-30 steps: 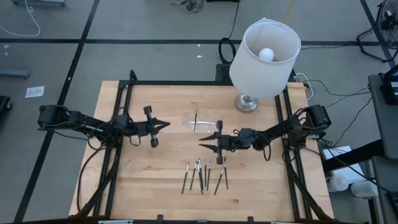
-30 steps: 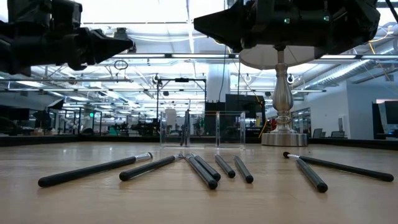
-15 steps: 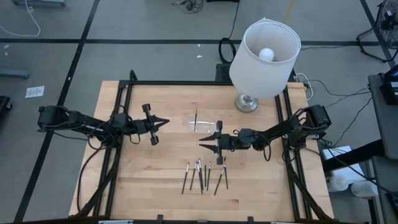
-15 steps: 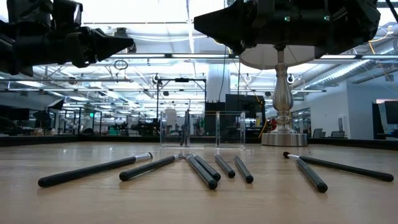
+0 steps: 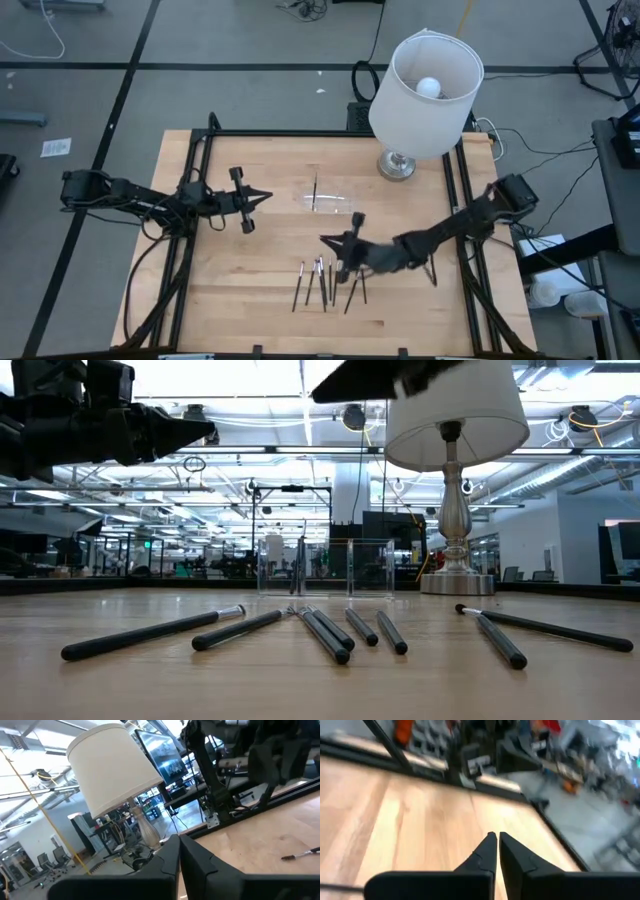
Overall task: Put items in baskets/containers
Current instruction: Put the black lash brush transparent organizer
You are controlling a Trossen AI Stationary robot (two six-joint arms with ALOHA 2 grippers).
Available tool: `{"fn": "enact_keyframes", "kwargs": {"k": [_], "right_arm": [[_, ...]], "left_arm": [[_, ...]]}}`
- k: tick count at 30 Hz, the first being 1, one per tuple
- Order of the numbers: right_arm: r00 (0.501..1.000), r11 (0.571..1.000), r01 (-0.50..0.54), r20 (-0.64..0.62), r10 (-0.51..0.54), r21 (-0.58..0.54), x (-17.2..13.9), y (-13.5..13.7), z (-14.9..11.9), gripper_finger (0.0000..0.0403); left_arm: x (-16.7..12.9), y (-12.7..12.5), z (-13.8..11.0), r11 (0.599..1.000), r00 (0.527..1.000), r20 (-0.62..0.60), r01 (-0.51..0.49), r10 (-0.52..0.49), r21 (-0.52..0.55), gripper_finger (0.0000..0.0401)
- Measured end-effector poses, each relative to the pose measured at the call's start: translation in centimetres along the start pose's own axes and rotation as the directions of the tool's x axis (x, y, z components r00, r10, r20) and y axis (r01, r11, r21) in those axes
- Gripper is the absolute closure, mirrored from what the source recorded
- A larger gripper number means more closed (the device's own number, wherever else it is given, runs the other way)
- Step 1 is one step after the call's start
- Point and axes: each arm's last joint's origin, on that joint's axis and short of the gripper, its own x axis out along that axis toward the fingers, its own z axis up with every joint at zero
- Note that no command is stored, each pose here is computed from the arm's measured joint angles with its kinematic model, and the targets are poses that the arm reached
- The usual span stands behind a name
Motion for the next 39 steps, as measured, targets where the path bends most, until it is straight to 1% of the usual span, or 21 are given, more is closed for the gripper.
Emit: {"fn": "enact_keyframes", "kwargs": {"k": [2,3,5,8,10,13,15,17,19,21,23,25,29,31,33,36,39], "right_arm": [[0.995,0.999,0.0,-0.099,0.005,0.051,-0.8,0.6,0.7,0.04],[0.99,0.996,-0.003,-0.139,0.016,0.094,-1.4,1.0,0.7,0.0401],[0.98,0.982,-0.003,-0.196,0.041,0.191,-2.5,2.0,0.0,0.0402],[0.967,0.956,-0.01,-0.241,0.085,0.294,-4.2,4.2,-2.0,0.0402],[0.961,0.941,-0.019,-0.253,0.111,0.338,-4.8,5.7,-3.2,0.0402],[0.941,0.92,-0.05,-0.29,0.173,0.389,-5.1,7.2,-4.4,0.0403],[0.913,0.891,-0.089,-0.321,0.252,0.445,-4.7,8.0,-5.1,0.0403],[0.886,0.88,-0.098,-0.363,0.29,0.464,-4.4,8.6,-6.1,0.0403],[0.866,0.87,-0.091,-0.393,0.309,0.484,-4.2,9.1,-6.9,0.0403],[0.845,0.859,-0.085,-0.419,0.331,0.506,-4.2,9.2,-7.2,0.0403],[0.822,0.836,-0.077,-0.44,0.361,0.543,-4.5,9.3,-7.3,0.0403],[0.814,0.83,-0.054,-0.458,0.358,0.555,-5.2,9.3,-7.4,0.0403],[0.793,0.808,-0.006,-0.489,0.362,0.589,-6.0,9.4,-7.5,0.0403],[0.766,0.802,0.008,-0.519,0.379,0.598,-6.3,9.4,-7.8,0.0403],[0.76,0.795,0.016,-0.524,0.385,0.607,-6.3,9.4,-7.8,0.0403],[0.759,0.796,0.026,-0.531,0.378,0.604,-5.9,9.2,-7.9,0.0403],[0.746,0.797,0.026,-0.543,0.386,0.604,-5.6,9.0,-7.9,0.0403]], "left_arm": [[0.0,0.0,0.0,1.0,1.0,0.0,0.002,-0.002,-0.001,0.0396],[0.0,0.0,0.0,1.0,1.0,0.001,0.002,-0.002,-0.004,0.0397],[0.0,0.0,0.0,1.0,1.0,0.001,0.003,-0.003,-0.005,0.0391],[0.0,0.0,0.0,1.0,1.0,0.001,0.003,-0.003,-0.004,0.0377],[0.0,-0.1,0.0,1.0,1.0,0.005,0.009,-0.009,-0.012,0.0375],[0.0,-0.1,0.1,0.999,0.999,0.02,0.033,-0.032,-0.03,0.0382],[0.0,-0.2,0.1,0.998,0.999,0.027,0.045,-0.044,-0.032,0.0393],[0.0,-0.2,0.1,0.998,0.998,0.03,0.051,-0.049,-0.041,0.0397],[0.0,-0.2,0.1,0.998,0.998,0.031,0.052,-0.051,-0.046,0.0391],[0.0,-0.2,0.1,0.998,0.998,0.032,0.051,-0.05,-0.046,0.0382],[0.0,-0.2,0.1,0.998,0.998,0.032,0.051,-0.05,-0.046,0.0376],[0.0,-0.2,0.1,0.998,0.998,0.032,0.051,-0.05,-0.046,0.0376],[0.0,-0.2,0.1,0.997,0.998,0.027,0.054,-0.053,-0.046,0.0391],[0.0,-0.2,0.1,0.997,0.998,0.025,0.055,-0.054,-0.047,0.0396],[0.0,-0.2,0.1,0.997,0.998,0.024,0.055,-0.054,-0.047,0.0394],[0.0,-0.2,0.1,0.997,0.998,0.024,0.055,-0.054,-0.05,0.038],[0.0,-0.2,0.1,0.996,0.998,0.024,0.056,-0.054,-0.063,0.0372]]}}
